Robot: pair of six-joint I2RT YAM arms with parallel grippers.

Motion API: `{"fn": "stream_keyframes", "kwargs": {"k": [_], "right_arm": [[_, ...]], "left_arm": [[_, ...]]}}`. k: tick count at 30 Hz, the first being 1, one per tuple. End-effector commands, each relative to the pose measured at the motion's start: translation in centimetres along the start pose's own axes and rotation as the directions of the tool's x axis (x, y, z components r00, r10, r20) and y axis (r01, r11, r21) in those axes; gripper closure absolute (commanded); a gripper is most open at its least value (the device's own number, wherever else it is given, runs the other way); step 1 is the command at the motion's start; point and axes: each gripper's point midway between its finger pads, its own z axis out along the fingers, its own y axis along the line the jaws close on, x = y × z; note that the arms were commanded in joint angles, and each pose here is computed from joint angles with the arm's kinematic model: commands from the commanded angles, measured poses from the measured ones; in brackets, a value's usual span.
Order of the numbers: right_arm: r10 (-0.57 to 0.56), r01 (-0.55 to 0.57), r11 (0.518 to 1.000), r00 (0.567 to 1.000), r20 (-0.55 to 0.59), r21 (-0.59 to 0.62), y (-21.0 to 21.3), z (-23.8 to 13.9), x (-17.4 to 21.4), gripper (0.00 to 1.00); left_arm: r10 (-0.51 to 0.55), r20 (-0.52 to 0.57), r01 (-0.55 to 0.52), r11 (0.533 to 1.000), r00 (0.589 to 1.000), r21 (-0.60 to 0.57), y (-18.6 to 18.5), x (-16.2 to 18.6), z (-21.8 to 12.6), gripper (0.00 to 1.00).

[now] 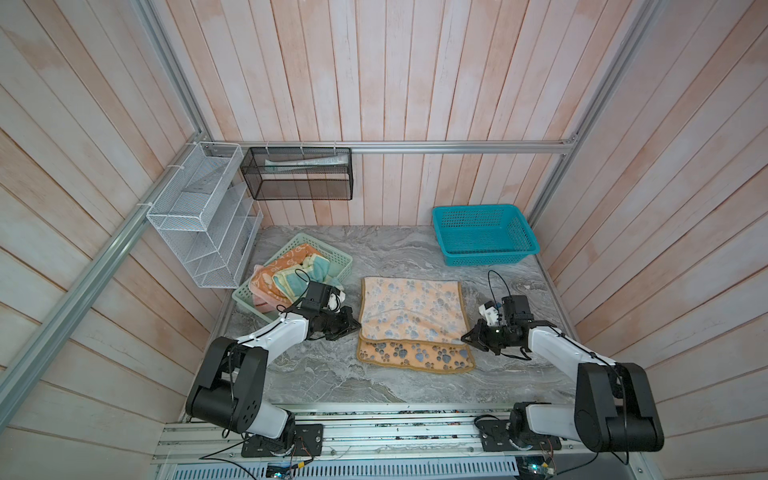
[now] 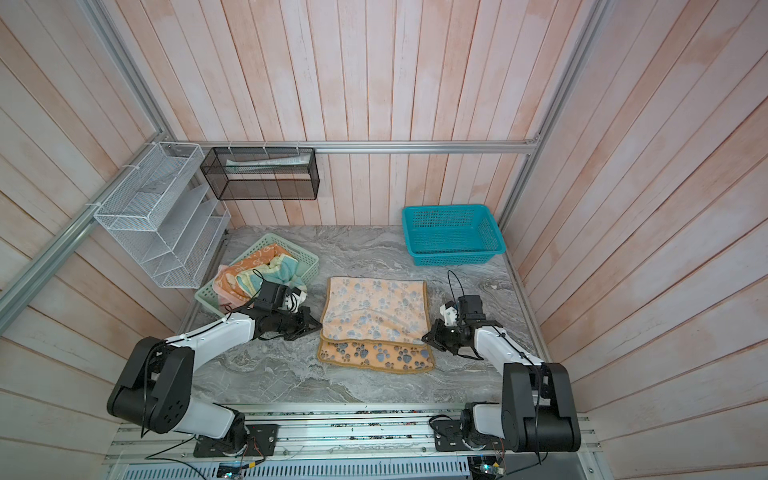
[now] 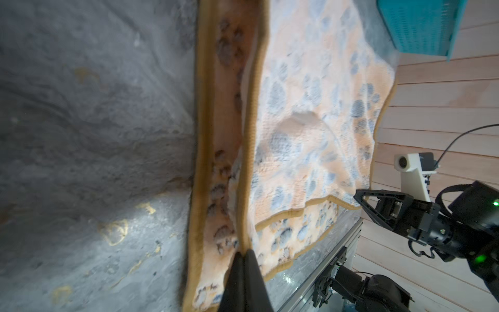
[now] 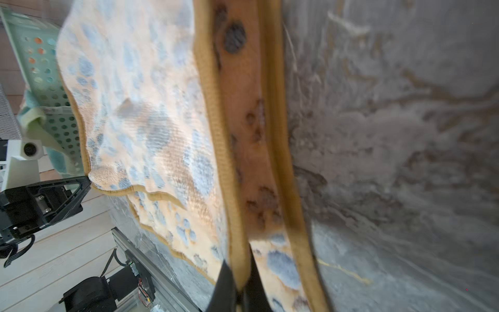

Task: Fold and stack the towels
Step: 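Fold the far edge of the towel toward the robot with both grippers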

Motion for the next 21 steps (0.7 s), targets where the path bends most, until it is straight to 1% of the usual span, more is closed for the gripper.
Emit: {"fn": "stream_keyframes", "kwargs": {"k": [1, 4, 6, 11, 14, 17, 19, 21], "right_arm": [[-0.024, 0.025, 0.999, 0.999, 0.034, -0.022, 0.5, 0.3, -1.4, 1.00], [-0.035, 0.035, 0.999, 0.999, 0.012, -0.018, 0.8, 0.2, -1.6, 1.00], [-0.056, 0.057, 0.998, 0.998, 0.024, -0.018, 1.8, -0.8, -2.2, 1.00], [-0.101, 0.102, 0.995, 0.993, 0.063, -0.021, 4.6, -4.9, -3.3, 1.00], [-0.085, 0.086, 0.996, 0.995, 0.053, -0.003, 4.9, -6.9, -2.6, 1.00], [-0.042, 0.045, 0.997, 0.998, 0.042, -0.060, 5.5, -7.8, -1.1, 1.00], [-0.013, 0.015, 0.999, 0.999, 0.048, -0.043, 4.5, -7.6, -0.3, 1.00], [0.031, -0.030, 0.999, 0.999, 0.041, -0.015, 2.8, -6.5, 0.8, 1.00]], "left_arm": [[0.014, -0.001, -0.014, 1.000, 1.000, 0.006, -0.2, -0.3, 0.4, 1.00], [0.034, 0.000, -0.034, 0.999, 0.999, -0.007, -0.7, -0.7, -0.2, 1.00], [0.053, 0.010, -0.053, 0.999, 0.999, -0.010, -1.5, -1.1, -1.0, 1.00], [0.090, 0.011, -0.090, 0.996, 0.996, 0.022, -3.9, -1.5, -3.8, 1.00], [0.073, -0.022, -0.071, 0.995, 0.997, 0.067, -4.6, -0.8, -4.9, 1.00], [0.048, -0.069, -0.042, 0.996, 0.996, 0.083, -4.1, 0.5, -5.0, 1.00], [0.026, -0.099, -0.020, 0.998, 0.995, 0.066, -2.9, 1.4, -4.4, 1.00], [-0.004, -0.132, 0.010, 0.999, 0.991, 0.051, -1.5, 2.4, -3.5, 1.00]]}}
